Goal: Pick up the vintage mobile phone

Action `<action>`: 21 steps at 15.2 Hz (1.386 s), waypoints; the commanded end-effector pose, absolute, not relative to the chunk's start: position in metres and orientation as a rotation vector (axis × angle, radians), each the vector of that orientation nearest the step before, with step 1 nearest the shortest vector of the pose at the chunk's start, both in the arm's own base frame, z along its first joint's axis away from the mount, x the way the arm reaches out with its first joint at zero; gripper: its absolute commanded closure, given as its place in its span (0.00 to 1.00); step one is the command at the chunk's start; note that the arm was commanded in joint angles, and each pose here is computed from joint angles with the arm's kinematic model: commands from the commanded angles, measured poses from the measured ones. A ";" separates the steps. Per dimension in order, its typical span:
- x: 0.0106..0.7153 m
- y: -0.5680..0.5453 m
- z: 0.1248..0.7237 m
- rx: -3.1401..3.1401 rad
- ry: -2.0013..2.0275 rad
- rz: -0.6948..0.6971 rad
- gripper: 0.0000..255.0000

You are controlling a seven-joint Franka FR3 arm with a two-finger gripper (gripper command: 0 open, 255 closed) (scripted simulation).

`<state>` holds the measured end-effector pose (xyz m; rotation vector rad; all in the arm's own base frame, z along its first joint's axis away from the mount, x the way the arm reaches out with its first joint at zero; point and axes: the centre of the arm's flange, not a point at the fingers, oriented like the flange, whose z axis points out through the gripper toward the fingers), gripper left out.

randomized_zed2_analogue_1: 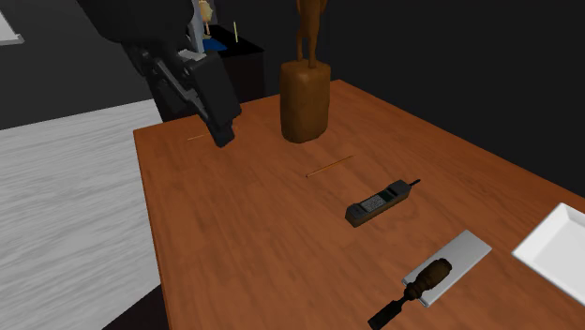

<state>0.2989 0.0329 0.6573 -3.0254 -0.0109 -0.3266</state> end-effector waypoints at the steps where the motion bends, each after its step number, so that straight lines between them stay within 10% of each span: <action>1: 0.299 0.033 0.657 -3.025 -0.011 -0.327 0.00; 21: 0.523 -0.029 0.516 -3.091 0.228 -0.163 0.00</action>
